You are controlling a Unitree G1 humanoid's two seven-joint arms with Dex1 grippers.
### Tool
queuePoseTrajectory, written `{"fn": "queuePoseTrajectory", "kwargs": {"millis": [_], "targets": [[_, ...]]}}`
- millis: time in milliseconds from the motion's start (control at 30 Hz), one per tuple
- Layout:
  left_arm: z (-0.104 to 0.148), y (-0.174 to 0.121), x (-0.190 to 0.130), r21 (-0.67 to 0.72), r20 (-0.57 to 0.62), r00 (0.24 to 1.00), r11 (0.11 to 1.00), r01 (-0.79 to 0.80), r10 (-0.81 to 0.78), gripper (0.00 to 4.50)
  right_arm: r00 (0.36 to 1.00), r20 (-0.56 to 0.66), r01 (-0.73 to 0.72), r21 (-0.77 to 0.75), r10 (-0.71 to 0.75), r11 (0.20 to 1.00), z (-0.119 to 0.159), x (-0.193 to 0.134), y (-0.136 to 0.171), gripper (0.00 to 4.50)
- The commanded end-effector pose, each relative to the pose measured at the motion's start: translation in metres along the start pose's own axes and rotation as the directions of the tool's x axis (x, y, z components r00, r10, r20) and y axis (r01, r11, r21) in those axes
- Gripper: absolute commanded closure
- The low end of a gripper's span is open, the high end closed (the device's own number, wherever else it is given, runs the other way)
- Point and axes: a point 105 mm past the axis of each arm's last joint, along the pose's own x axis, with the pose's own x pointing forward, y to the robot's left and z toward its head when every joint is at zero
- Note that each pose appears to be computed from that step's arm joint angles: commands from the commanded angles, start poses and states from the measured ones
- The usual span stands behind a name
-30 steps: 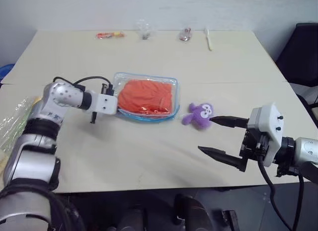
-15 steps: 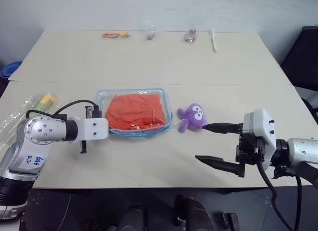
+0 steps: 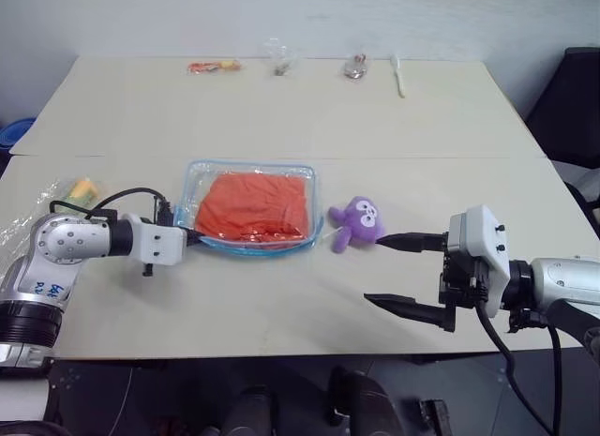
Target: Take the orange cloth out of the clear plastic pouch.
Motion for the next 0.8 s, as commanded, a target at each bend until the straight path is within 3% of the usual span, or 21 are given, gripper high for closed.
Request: {"fn": "queuePoseTrajectory", "kwargs": {"millis": [33, 133, 267, 400, 467, 600, 800], "targets": [[0.005, 0.004, -0.001, 0.008, 0.025, 1.000, 1.000, -0.007, 0.007, 4.47, 1.000, 0.010, 0.014, -0.052, -0.014, 0.999, 0.005, 0.000, 0.002, 0.00], [0.006, 0.006, -0.002, -0.004, 0.027, 1.000, 1.000, -0.010, 0.010, 4.47, 1.000, 0.011, 0.028, -0.053, -0.027, 0.998, 0.004, 0.000, 0.000, 0.00], [0.008, 0.006, -0.008, -0.038, 0.030, 1.000, 0.999, 0.010, -0.009, 3.59, 0.999, 0.011, 0.050, -0.065, -0.049, 0.997, 0.003, 0.001, -0.004, 0.00], [0.018, 0.015, -0.025, -0.155, 0.053, 0.999, 0.988, 0.002, 0.007, 2.32, 0.994, 0.006, 0.113, -0.093, -0.113, 0.989, 0.000, 0.003, -0.017, 0.00], [0.026, 0.026, -0.041, -0.287, 0.084, 0.996, 0.958, -0.010, 0.035, 2.32, 0.987, 0.012, 0.163, -0.098, -0.162, 0.982, -0.002, 0.006, -0.028, 0.00], [0.059, 0.030, -0.073, -0.518, 0.240, 0.970, 0.840, 0.158, -0.034, 2.32, 0.969, -0.013, 0.243, -0.139, -0.247, 0.960, -0.012, 0.014, -0.049, 0.00], [0.107, 0.040, -0.095, -0.599, 0.436, 0.899, 0.730, 0.330, -0.049, 2.32, 0.949, -0.068, 0.292, -0.183, -0.309, 0.939, -0.035, 0.038, -0.077, 0.00]]}}
